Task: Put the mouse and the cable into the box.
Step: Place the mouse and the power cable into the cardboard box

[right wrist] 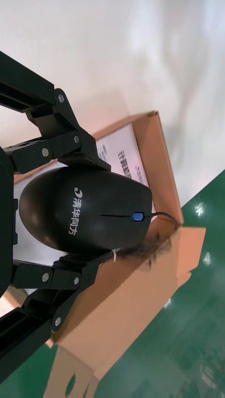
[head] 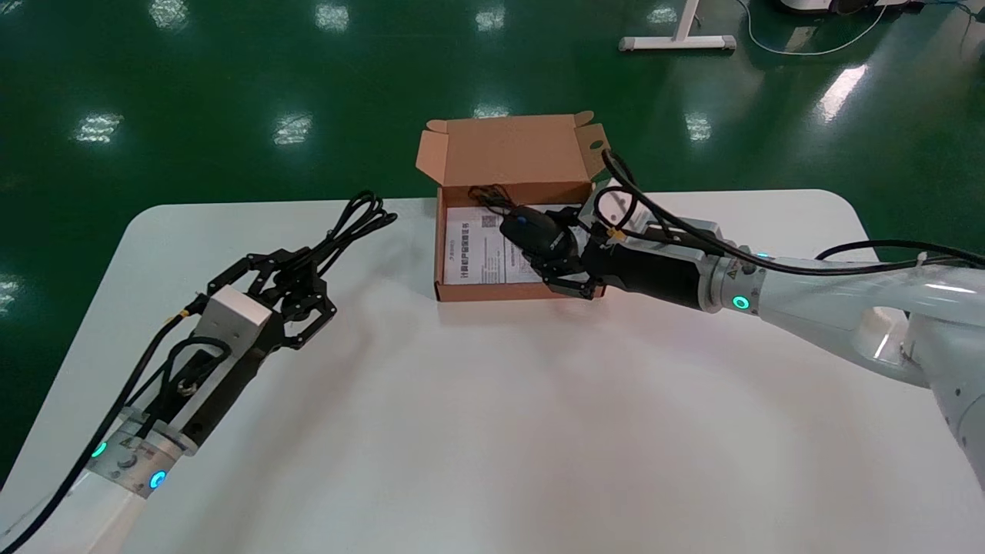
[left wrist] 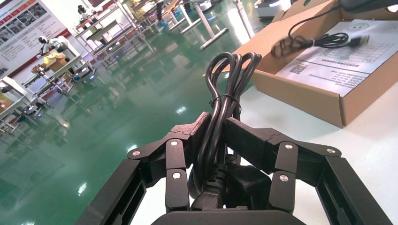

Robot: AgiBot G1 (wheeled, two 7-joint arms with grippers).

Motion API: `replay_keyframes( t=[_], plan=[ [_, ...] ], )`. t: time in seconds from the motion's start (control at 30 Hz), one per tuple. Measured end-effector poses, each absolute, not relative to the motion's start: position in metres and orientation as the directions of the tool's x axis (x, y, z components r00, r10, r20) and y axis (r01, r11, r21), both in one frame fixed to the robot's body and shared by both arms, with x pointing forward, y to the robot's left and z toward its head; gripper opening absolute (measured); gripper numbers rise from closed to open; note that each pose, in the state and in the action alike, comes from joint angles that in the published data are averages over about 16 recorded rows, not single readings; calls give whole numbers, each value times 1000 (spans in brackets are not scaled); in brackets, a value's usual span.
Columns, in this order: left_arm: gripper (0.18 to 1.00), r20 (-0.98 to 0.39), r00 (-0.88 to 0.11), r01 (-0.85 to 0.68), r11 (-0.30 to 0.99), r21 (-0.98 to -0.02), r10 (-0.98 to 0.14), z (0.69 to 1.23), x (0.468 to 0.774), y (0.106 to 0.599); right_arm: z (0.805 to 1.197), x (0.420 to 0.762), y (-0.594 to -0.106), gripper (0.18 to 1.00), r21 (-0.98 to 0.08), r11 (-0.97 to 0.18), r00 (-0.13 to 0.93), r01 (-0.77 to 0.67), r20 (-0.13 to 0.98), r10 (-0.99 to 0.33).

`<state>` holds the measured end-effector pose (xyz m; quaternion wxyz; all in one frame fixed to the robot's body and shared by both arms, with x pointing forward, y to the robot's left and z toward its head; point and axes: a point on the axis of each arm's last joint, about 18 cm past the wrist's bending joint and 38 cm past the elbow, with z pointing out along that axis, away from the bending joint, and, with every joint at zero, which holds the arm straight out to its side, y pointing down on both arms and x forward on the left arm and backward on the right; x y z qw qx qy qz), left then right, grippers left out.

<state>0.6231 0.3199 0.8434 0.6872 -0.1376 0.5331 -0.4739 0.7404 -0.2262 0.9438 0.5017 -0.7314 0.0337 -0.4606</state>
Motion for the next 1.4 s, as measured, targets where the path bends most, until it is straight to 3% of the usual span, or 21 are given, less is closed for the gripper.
replay_keyframes(
  t=[0.53, 0.9, 1.4],
  plan=[
    [217, -608, -20, 492, 521, -698, -794, 838, 615, 322, 932, 763, -220, 588, -721, -592, 493, 361, 686, -535],
    [217, -621, -12, 491, 537, -687, -784, 840, 611, 322, 934, 766, -215, 590, -723, -588, 477, 363, 686, -549],
    [217, -743, 12, 541, 629, -558, -669, 870, 633, 305, 941, 765, -219, 671, -729, -576, 471, 371, 682, -560]
  ],
)
